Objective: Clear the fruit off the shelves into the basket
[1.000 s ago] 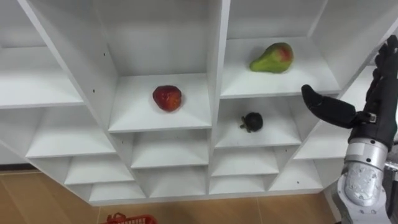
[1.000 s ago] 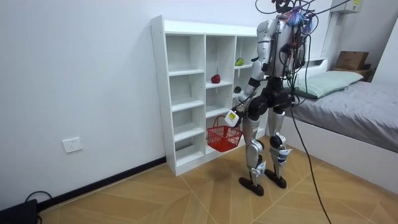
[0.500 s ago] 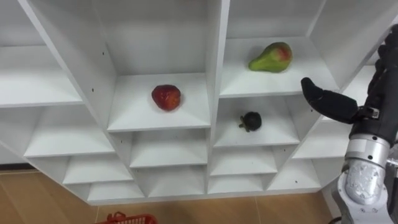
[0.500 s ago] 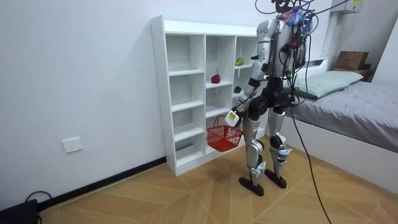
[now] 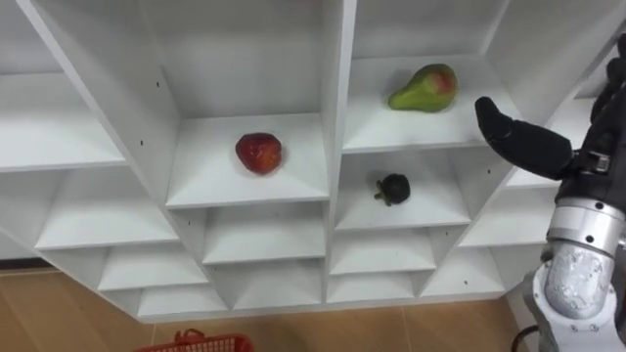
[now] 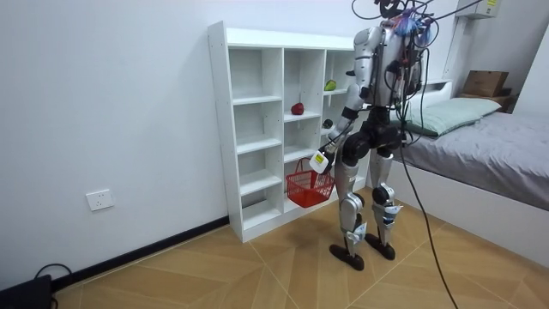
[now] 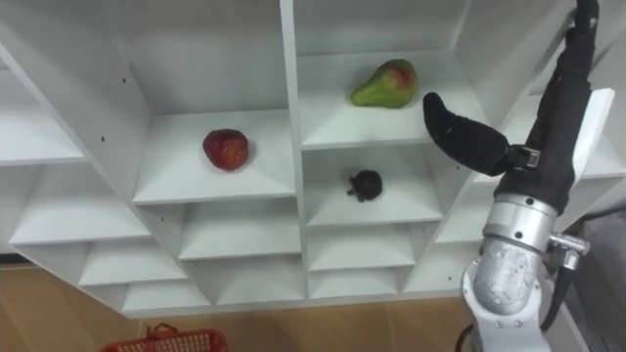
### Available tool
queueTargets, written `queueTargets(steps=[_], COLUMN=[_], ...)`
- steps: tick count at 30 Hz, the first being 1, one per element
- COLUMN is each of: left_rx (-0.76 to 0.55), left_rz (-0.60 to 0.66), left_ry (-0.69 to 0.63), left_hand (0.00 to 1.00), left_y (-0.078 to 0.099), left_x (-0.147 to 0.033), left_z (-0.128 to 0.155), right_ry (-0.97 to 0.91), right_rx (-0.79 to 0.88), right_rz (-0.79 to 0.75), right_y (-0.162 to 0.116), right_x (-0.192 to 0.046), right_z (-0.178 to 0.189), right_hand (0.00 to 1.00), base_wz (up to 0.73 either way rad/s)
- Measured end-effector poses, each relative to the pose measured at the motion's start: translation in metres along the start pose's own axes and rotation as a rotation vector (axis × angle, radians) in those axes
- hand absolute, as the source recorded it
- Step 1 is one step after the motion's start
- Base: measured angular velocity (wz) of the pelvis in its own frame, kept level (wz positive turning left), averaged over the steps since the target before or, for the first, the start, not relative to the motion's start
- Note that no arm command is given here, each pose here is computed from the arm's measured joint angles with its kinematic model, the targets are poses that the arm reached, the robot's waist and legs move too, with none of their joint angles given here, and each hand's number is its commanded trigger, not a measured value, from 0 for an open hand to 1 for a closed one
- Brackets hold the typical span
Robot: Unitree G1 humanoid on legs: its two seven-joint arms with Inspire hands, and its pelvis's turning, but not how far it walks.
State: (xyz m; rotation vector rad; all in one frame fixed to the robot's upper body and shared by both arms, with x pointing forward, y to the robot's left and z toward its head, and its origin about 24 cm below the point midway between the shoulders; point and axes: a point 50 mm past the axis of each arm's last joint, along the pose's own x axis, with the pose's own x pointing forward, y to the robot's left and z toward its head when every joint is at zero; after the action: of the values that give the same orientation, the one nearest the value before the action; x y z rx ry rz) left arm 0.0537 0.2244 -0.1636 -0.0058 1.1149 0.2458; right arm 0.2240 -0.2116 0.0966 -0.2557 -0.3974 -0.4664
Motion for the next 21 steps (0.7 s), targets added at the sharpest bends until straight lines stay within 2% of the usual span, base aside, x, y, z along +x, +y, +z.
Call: queueTargets(steps=[8, 21], left_rx=[0.029, 0.032], left_rz=[-0.022, -0.023], left_ry=[-0.007, -0.015], left_hand=[1.00, 1.00], left_y=[-0.005, -0.006], left_x=[0.001, 0.002], left_z=[0.003, 0.007], right_ry=[-0.142, -0.163], right_rx=[-0.046, -0.022], right_rz=[0.117, 0.148], right_y=[0.024, 0.032], right_x=[-0.009, -0.015], right_z=[0.023, 0.025], right_hand=[0.00, 0.00], base_wz=[-0.01, 0.01])
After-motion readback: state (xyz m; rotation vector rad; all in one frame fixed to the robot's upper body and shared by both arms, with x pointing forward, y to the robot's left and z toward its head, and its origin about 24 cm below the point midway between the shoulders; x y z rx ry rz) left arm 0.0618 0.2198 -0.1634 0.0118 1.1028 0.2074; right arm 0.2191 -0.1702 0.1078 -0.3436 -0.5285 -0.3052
